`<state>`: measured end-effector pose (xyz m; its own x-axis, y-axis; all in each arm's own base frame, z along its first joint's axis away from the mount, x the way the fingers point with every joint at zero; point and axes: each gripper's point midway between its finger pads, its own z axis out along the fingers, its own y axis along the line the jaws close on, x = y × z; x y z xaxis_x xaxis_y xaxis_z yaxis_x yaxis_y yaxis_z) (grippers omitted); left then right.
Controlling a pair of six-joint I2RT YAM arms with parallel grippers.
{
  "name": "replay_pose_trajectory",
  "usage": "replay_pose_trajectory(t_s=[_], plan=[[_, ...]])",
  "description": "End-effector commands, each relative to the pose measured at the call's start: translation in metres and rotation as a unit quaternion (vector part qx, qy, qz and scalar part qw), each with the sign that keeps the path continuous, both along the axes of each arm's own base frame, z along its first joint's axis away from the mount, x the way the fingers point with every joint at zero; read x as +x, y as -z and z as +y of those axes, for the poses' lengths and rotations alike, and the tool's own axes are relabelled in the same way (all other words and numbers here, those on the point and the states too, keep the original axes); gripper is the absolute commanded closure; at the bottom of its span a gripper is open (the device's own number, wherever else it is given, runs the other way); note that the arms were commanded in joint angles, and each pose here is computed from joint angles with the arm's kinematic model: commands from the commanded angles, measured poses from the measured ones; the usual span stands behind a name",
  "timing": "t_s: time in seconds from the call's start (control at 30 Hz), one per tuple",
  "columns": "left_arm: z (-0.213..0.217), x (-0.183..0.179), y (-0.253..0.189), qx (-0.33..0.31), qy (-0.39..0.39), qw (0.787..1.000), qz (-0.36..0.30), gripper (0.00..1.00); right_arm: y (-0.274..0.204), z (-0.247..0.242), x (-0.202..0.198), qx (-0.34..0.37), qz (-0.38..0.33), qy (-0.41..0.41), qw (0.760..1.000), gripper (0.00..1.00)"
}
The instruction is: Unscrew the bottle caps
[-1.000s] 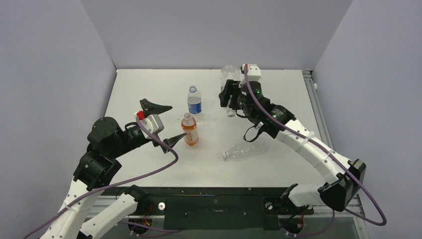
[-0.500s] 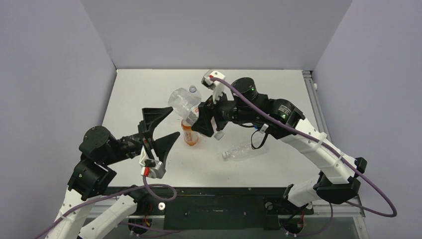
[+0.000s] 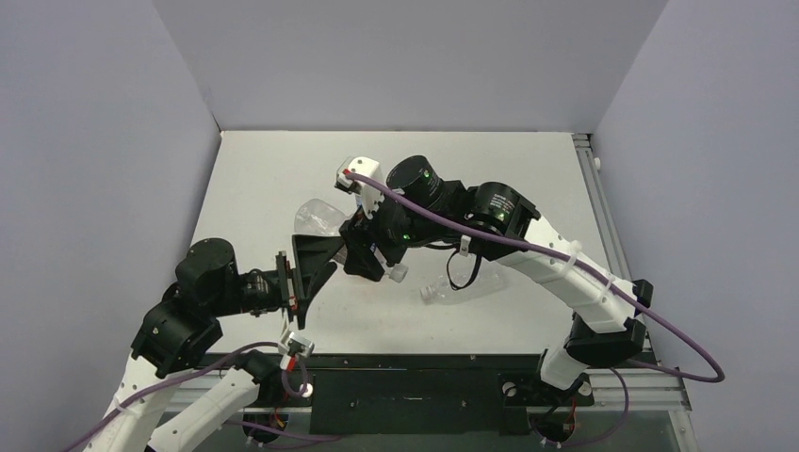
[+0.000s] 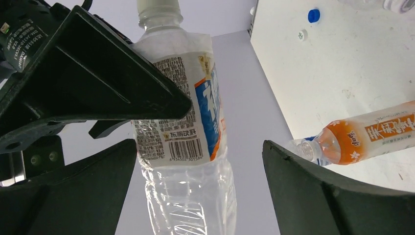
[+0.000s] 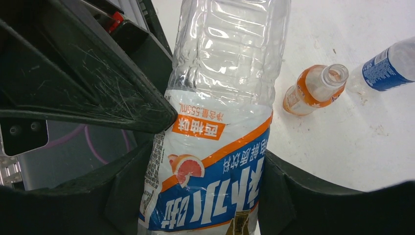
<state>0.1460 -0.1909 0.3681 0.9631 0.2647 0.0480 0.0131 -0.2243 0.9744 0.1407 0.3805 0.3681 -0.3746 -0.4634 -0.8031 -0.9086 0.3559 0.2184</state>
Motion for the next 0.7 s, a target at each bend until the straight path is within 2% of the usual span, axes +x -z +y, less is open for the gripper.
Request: replay_pose_trajectory(t_s=[0.0,0.23,0.4,0.43,0.53,0.57,0.6,0.63,0.67], plan=[[-0.001,-0.001,0.002,0.025,0.008,1.0,-0.015,0.03,-0.01,0.001,-0.004,-0.004,-0.025,-0.001,1.0,0.47],[-0.006,0.006,-0.014,-0.015,-0.006,1.0,0.009,0.03,-0.001,0.013,-0.013,-0.033,-0.041,-0.012,0.999,0.47],[-0.01,0.008,-0.02,-0.043,-0.013,0.999,0.027,0.01,-0.008,0.021,-0.013,-0.021,-0.044,-0.012,0.999,0.47],[-0.01,0.009,-0.018,-0.043,-0.017,0.999,0.027,0.03,-0.009,0.023,-0.013,-0.017,-0.044,-0.012,0.999,0.47],[-0.013,0.011,-0.027,-0.064,-0.019,0.998,0.017,0.22,-0.013,0.027,-0.013,-0.005,-0.044,-0.011,0.999,0.46],[-0.012,0.012,-0.026,-0.066,-0.023,0.997,0.015,0.33,-0.016,0.029,-0.012,0.001,-0.044,-0.009,0.999,0.46],[-0.013,0.013,-0.032,-0.078,-0.025,0.997,0.012,0.39,-0.018,0.029,-0.012,0.006,-0.046,-0.008,0.999,0.43],[-0.012,0.015,-0.031,-0.083,-0.031,0.996,0.014,0.48,-0.022,0.03,-0.011,0.011,-0.05,-0.005,0.999,0.4],[-0.013,0.016,-0.037,-0.099,-0.033,0.994,0.015,0.52,-0.026,0.03,-0.009,0.017,-0.053,-0.001,0.998,0.35]])
